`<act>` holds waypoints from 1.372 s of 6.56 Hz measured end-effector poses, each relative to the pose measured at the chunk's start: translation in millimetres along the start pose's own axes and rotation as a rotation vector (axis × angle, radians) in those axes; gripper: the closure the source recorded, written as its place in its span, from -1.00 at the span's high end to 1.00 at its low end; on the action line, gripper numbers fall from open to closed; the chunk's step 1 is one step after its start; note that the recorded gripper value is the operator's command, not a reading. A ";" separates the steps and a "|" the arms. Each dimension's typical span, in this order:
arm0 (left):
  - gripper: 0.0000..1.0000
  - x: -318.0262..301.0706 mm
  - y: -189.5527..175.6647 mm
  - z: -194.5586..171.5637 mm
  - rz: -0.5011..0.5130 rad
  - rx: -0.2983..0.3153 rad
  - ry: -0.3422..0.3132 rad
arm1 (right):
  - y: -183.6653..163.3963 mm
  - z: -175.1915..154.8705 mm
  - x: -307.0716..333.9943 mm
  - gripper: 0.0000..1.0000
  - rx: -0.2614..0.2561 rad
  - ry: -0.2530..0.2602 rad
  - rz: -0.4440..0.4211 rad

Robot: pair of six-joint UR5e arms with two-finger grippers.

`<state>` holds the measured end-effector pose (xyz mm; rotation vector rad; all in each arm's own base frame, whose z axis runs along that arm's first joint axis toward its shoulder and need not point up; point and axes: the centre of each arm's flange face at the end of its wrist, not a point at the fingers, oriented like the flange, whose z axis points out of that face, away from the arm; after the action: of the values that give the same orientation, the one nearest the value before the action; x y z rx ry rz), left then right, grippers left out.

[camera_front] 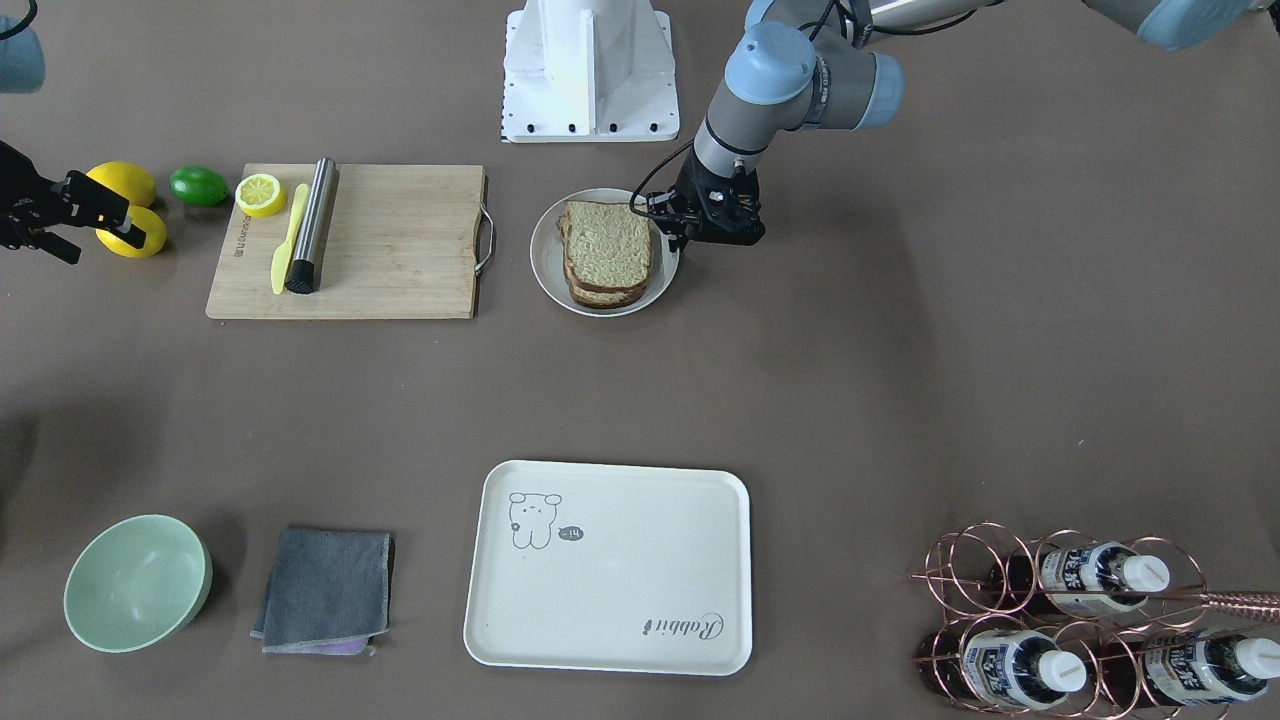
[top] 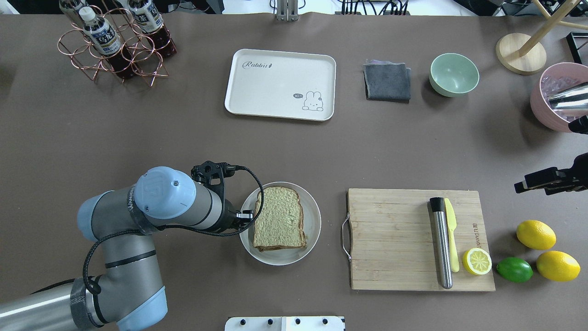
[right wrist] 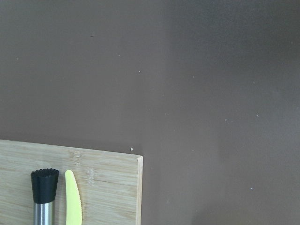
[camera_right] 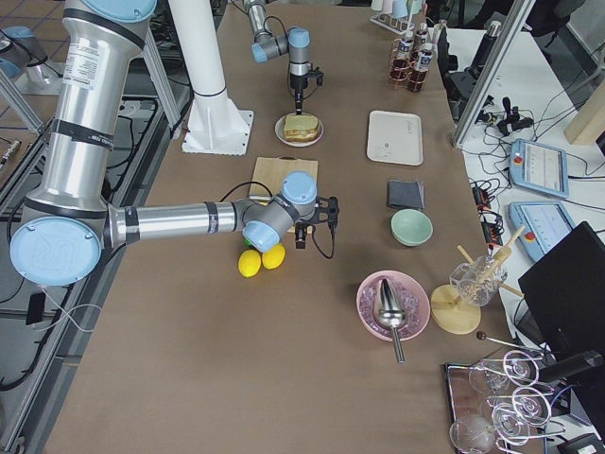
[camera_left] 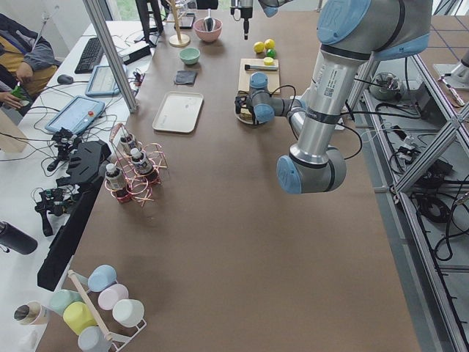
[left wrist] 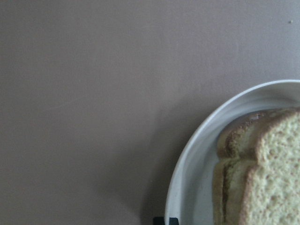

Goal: Make sandwich and place on tray
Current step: 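Grasp the rim of the white plate with the left gripper, then slide the plate with the left gripper onto the white tray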

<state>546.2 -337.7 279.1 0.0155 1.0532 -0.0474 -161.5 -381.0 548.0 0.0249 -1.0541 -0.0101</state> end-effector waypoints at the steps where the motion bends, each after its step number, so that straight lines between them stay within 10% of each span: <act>1: -1.00 -1.8 -7.4 -4.3 -0.005 0.015 0.032 | 0.0 0.1 -0.2 0.99 0.000 0.000 -0.001; 5: -1.00 -26.0 -53.9 -1.8 -0.047 -0.005 0.164 | -0.5 -1.8 0.3 0.99 0.005 -0.001 0.001; 9: -1.00 -22.8 -167.3 -34.8 -0.056 0.035 0.155 | -0.8 -2.0 0.3 0.99 0.006 0.000 0.001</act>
<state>496.9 -502.9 283.4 0.0221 1.2078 -0.1168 -159.7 -381.8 547.2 0.0297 -1.0543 -0.0063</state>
